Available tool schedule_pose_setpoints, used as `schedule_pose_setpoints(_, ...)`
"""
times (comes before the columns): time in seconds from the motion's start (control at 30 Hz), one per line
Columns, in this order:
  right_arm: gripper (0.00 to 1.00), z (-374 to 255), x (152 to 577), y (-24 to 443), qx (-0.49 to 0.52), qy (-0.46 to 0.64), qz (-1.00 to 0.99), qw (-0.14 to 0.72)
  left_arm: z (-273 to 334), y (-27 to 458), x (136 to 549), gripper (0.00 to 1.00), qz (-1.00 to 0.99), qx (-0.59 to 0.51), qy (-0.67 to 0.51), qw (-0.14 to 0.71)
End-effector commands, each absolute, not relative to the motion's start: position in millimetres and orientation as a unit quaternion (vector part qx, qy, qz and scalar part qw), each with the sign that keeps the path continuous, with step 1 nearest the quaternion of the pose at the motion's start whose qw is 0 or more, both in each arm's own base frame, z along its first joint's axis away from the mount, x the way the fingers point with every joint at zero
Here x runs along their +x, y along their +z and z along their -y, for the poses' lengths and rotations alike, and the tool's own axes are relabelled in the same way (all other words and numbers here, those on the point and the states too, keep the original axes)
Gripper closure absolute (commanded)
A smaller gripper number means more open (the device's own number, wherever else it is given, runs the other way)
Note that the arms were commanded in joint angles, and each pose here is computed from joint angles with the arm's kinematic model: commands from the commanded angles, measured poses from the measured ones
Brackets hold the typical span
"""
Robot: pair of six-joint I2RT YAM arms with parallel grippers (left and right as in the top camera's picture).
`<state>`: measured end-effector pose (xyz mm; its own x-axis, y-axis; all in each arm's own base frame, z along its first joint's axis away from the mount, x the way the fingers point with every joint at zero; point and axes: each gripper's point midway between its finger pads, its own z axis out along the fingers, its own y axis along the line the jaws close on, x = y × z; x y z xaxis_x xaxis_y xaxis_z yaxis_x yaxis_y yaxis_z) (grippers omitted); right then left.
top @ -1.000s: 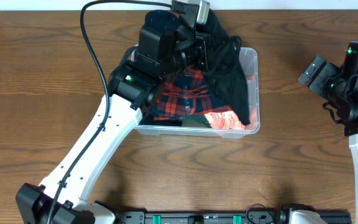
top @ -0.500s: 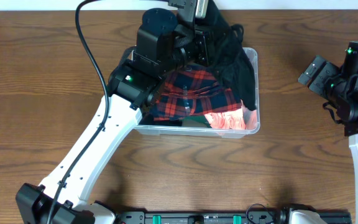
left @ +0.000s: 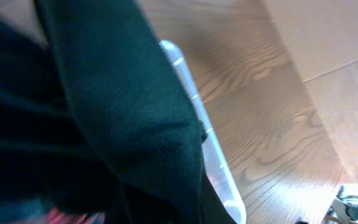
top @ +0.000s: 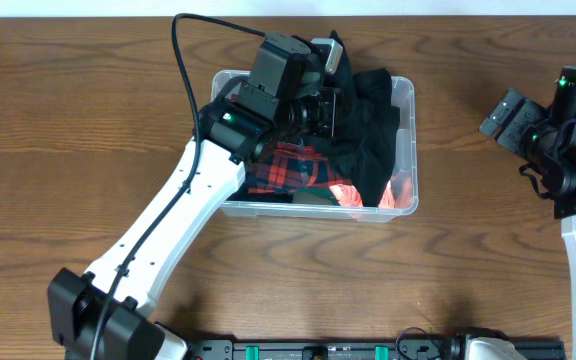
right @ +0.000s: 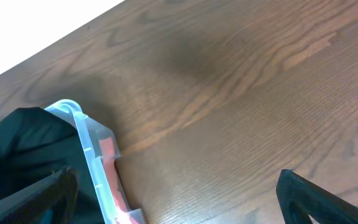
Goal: Pack container
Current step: 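Carry the black garment over the bin and lay it on top, then press and tuck the black garment into the bin with the left gripper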
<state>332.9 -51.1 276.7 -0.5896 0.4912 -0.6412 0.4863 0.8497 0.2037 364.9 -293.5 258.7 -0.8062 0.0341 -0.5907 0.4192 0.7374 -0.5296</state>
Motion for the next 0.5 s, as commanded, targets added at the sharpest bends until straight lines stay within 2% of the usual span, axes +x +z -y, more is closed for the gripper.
schedule_pose_setpoints(0.0, 0.01, 54.5, 332.2, 280.5, 0.276, -0.002, -0.889, 0.365, 272.2, 277.5, 359.3, 0.94, -0.896, 0.093, -0.309, 0.305)
schedule_pose_setpoints(0.17, 0.01, 54.4, 332.1, 280.3, 0.276, -0.002, -0.889, 0.365, 212.6, 274.5, 340.5, 0.83, -0.930, 0.027, -0.194, 0.310)
schedule_pose_setpoints(0.27, 0.01, 54.5, 332.2, 280.5, 0.276, -0.002, -0.889, 0.365, 179.8, 258.5, 327.3, 0.58, -0.951, 0.008, -0.115, 0.288)
schedule_pose_setpoints(0.3, 0.01, 54.5, 332.2, 280.5, 0.276, -0.002, -0.889, 0.365, 172.2, 253.8, 323.1, 0.44, -0.955, 0.005, -0.095, 0.279)
schedule_pose_setpoints(0.33, 0.01, 54.5, 332.2, 280.5, 0.276, -0.002, -0.889, 0.365, 163.6, 250.0, 320.0, 0.25, -0.959, 0.002, -0.073, 0.274)
schedule_pose_setpoints(0.37, 0.01, 54.4, 332.2, 280.5, 0.276, -0.002, -0.889, 0.365, 157.1, 248.7, 319.1, 0.16, -0.960, -0.001, -0.056, 0.273)
schedule_pose_setpoints(0.4, 0.01, 54.5, 332.2, 280.5, 0.276, -0.002, -0.889, 0.365, 152.8, 249.3, 319.4, 0.08, -0.960, -0.004, -0.045, 0.277)
schedule_pose_setpoints(0.47, 0.01, 54.5, 332.2, 280.5, 0.276, -0.002, -0.889, 0.365, 152.6, 257.0, 324.0, 0.04, -0.954, -0.003, -0.048, 0.296)
